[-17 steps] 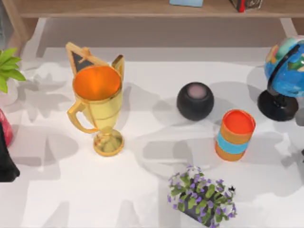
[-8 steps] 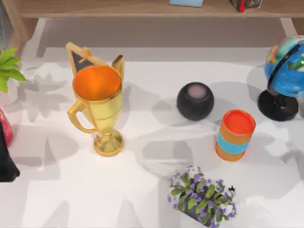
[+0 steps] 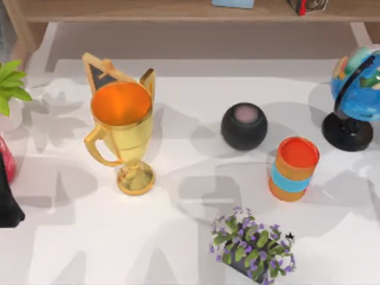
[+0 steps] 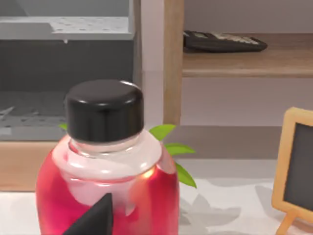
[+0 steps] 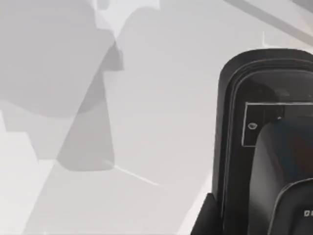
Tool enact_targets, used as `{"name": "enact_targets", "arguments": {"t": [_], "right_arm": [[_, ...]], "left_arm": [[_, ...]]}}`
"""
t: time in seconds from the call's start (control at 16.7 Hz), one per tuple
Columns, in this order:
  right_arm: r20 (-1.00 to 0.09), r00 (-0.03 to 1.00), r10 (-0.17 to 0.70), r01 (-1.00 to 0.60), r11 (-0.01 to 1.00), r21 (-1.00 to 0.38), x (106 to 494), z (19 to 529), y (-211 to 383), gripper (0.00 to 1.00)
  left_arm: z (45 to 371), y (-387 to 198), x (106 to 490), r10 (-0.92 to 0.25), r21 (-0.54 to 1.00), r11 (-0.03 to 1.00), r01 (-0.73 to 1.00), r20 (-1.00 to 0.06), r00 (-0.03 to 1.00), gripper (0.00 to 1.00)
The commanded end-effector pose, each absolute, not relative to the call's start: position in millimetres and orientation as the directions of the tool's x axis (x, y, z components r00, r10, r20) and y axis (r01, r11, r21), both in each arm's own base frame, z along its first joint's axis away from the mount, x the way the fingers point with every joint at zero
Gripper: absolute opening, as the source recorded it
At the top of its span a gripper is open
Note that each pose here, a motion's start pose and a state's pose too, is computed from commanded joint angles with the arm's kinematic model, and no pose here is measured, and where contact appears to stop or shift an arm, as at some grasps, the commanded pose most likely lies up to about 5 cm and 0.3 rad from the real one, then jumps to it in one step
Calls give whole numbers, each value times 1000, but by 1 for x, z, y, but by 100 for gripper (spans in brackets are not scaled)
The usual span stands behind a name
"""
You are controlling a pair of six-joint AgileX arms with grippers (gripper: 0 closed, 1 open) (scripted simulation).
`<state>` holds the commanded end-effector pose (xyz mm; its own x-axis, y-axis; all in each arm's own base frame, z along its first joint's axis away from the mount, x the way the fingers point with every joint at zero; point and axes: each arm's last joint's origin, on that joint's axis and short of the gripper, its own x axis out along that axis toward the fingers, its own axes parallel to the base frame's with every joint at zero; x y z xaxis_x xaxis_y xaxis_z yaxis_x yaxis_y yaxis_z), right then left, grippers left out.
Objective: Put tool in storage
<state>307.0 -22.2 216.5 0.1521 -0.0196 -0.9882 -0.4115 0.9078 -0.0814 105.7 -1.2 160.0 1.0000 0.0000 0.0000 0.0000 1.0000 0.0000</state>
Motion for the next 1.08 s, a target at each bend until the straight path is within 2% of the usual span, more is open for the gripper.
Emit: {"name": "enact_targets", "arguments": {"t": [0.3,0.54,0.78,1.08], "right_arm": [[-944,323,-69,-305,937,-172,343,292,-52,0],[-928,359,-103,-216,958,-190,390,309,-85,0],[-945,307,-111,-132,979,-158,437,280,-127,0],[-990,132,-57,-36,997,-62,469,203,-172,0]], "left_arm": [[160,-1,106,0,0,1000,0,0,1000,100],[160,-1,106,0,0,1000,0,0,1000,100],[160,-1,106,0,0,1000,0,0,1000,100],[160,-1,106,0,0,1000,0,0,1000,100]]}}
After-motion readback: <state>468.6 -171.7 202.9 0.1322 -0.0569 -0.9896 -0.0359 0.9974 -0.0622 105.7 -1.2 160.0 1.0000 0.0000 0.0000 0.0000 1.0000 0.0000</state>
